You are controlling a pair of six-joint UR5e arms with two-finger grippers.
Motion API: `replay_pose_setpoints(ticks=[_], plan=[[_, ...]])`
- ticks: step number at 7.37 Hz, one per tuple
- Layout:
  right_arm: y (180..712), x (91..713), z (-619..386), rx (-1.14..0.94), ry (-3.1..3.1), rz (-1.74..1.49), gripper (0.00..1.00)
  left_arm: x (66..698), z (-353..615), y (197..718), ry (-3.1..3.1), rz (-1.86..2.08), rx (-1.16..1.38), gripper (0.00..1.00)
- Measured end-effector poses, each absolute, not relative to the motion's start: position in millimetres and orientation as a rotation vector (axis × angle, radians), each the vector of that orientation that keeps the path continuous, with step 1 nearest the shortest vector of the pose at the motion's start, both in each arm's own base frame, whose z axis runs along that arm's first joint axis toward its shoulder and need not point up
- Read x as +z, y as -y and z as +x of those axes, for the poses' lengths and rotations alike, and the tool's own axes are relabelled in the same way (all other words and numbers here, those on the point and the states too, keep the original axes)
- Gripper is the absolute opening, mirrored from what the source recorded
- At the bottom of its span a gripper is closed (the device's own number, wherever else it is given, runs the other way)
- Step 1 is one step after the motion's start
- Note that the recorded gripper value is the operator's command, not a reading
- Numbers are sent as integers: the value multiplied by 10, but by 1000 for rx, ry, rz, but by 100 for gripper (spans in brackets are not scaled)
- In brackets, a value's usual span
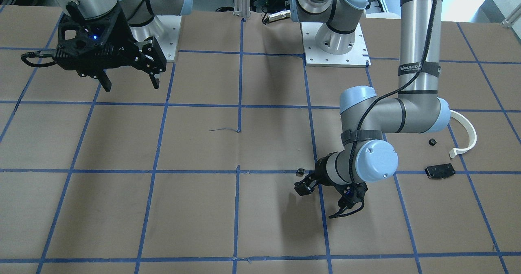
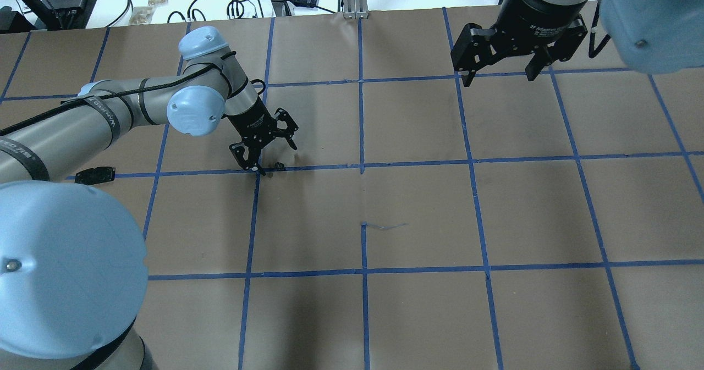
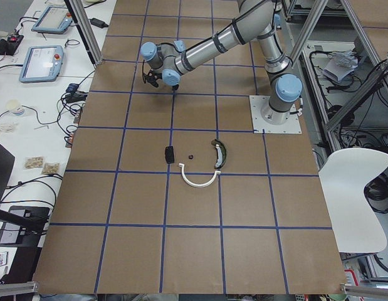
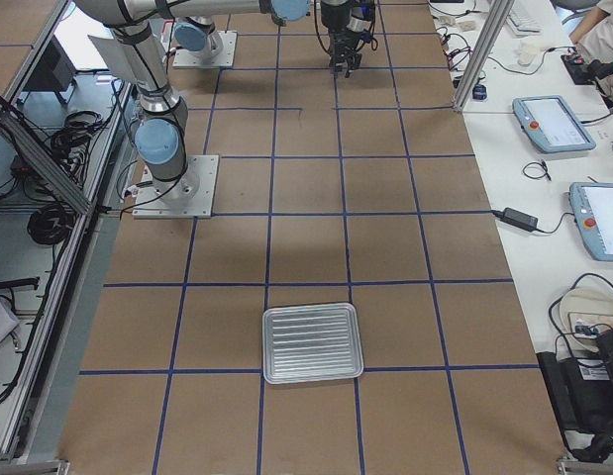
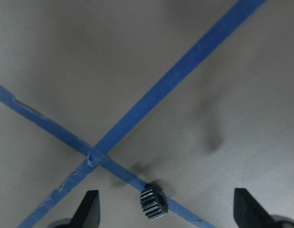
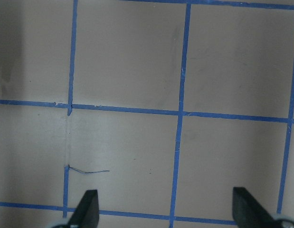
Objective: Place bearing gear from tray to pile
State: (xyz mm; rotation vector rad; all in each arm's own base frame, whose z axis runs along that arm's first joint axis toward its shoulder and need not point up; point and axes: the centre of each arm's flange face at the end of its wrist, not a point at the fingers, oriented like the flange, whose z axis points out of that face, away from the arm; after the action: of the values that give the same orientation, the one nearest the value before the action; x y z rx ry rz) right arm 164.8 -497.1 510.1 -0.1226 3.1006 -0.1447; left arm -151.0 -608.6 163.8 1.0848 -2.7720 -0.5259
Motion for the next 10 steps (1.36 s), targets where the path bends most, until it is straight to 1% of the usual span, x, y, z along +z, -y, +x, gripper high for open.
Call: replay_pose_setpoints(ticks=[1, 2, 3, 9, 10], plan=[[4969, 5100, 1650, -144, -3100, -123, 100, 1635, -1527, 6071, 2775, 1078, -527, 98], [4968, 5097, 1652, -143, -3099, -124, 100, 1651, -1516, 6092, 2776, 1070, -511, 92], [4966, 5091, 1654, -141, -3100, -124, 100, 1669, -1492, 6122, 2775, 1067, -482, 79], [4950, 5080, 1659, -135, -3099, -126, 100, 1727, -1475, 6068, 2783, 1067, -471, 79], [4948, 5078, 1659, -134, -3100, -127, 100, 1705, -1475, 6064, 2784, 1070, -478, 76]])
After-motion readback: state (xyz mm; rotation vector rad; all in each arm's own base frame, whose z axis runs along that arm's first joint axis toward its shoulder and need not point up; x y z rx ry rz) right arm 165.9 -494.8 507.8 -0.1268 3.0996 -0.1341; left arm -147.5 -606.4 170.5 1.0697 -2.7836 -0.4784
